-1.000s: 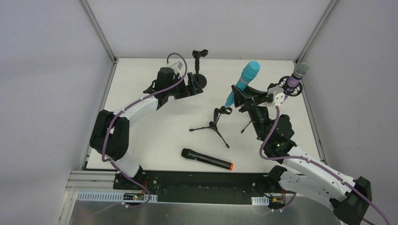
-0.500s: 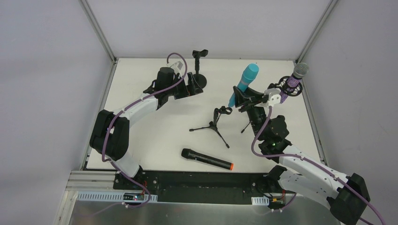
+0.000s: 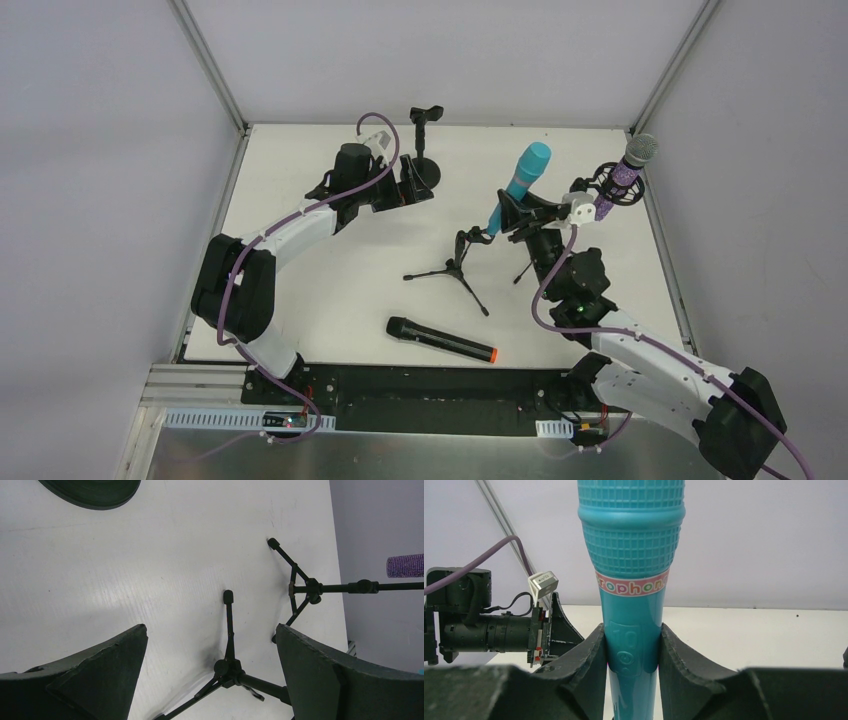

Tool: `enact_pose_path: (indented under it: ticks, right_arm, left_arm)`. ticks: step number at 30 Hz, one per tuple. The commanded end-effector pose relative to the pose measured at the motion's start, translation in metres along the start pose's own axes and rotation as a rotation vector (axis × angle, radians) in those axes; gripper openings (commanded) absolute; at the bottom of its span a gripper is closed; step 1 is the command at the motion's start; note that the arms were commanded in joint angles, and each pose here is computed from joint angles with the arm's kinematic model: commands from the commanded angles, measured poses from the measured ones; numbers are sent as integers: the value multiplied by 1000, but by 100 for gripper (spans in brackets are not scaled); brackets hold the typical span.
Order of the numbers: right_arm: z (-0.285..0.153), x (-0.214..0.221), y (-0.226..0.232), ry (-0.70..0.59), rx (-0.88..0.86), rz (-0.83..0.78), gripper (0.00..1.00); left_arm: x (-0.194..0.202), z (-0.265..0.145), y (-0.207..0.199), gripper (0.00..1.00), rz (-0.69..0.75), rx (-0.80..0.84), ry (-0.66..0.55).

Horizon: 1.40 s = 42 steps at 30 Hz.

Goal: Attach the microphones to the stand

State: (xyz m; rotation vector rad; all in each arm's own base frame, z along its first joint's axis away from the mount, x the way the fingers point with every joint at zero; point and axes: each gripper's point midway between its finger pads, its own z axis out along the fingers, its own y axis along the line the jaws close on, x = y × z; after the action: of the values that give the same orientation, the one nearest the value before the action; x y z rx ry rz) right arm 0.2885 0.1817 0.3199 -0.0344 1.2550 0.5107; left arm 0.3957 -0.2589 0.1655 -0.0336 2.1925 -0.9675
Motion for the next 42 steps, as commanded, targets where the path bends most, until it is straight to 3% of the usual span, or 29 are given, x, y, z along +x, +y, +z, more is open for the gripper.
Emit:
enact_pose_path:
  ticks: [1, 42]
  right_arm:
    - [6, -13, 2, -57, -5, 45, 0]
    - [-16, 71, 0, 158, -80, -46, 0]
  left_arm:
    - [-20, -4, -20, 99, 40, 56, -44]
    - [-18, -2, -21, 99, 42, 63, -36]
